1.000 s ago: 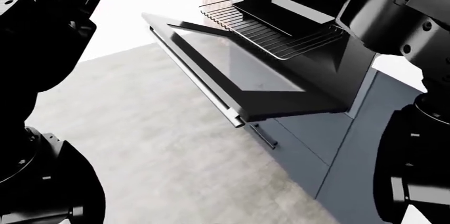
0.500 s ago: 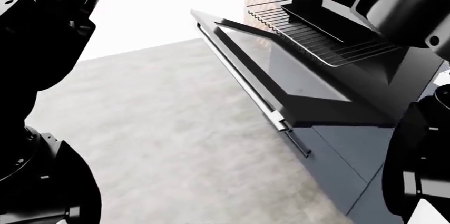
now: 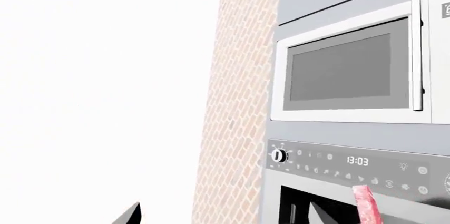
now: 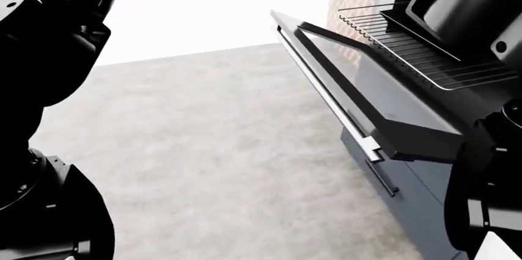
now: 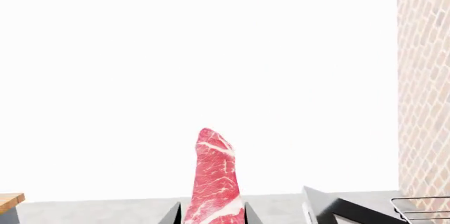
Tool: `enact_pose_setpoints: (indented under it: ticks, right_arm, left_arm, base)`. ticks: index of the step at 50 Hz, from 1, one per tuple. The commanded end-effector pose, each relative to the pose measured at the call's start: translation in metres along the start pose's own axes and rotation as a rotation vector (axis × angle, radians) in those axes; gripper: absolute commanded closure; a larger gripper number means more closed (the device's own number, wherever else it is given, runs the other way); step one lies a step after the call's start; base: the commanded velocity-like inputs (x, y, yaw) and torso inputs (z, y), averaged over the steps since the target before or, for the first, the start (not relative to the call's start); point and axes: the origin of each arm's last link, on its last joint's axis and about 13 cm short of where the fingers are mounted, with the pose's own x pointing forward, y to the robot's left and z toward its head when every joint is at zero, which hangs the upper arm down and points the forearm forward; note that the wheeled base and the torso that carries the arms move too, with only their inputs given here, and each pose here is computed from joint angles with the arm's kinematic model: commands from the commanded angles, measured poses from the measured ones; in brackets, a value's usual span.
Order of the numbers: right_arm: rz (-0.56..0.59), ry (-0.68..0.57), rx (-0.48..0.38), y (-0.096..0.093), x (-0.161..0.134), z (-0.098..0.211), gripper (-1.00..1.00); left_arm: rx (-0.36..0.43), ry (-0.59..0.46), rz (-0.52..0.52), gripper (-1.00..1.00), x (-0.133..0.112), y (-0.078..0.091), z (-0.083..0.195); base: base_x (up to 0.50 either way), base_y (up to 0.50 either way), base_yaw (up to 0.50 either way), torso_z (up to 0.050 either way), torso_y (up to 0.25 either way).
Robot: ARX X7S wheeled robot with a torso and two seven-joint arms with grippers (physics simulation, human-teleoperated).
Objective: Place the steak on the rack of the oven.
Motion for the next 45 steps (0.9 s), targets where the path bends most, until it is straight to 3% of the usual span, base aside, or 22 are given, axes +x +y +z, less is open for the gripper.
enact_pose_setpoints:
  ticks: [1,20,45]
  right_arm:
    - [-0.015,-0.006,0.04,-0.003,-0.002,0.004,1.0]
    - [-0.024,-0.005,0.082,-0.006,-0.006,0.012,1.0]
    - [0.003,0.024,0.096,0.001,0.003,-0.007,1.0]
  left_arm:
    - [-0.002,0.001,-0.005,-1.0,0.0,-0.002,0.0]
    - [0.003,0.001,-0.005,-1.0,0.001,-0.001,0.0]
    - [0.01,-0.006,0.006,-1.0,0.001,0.0,0.001]
  base:
    - [0.03,0.1,0.0,0.0,0.0]
    - [0.47,0.13,0.0,0.0,0.001]
    - [0.48,-0.13,0.0,0.0,0.0]
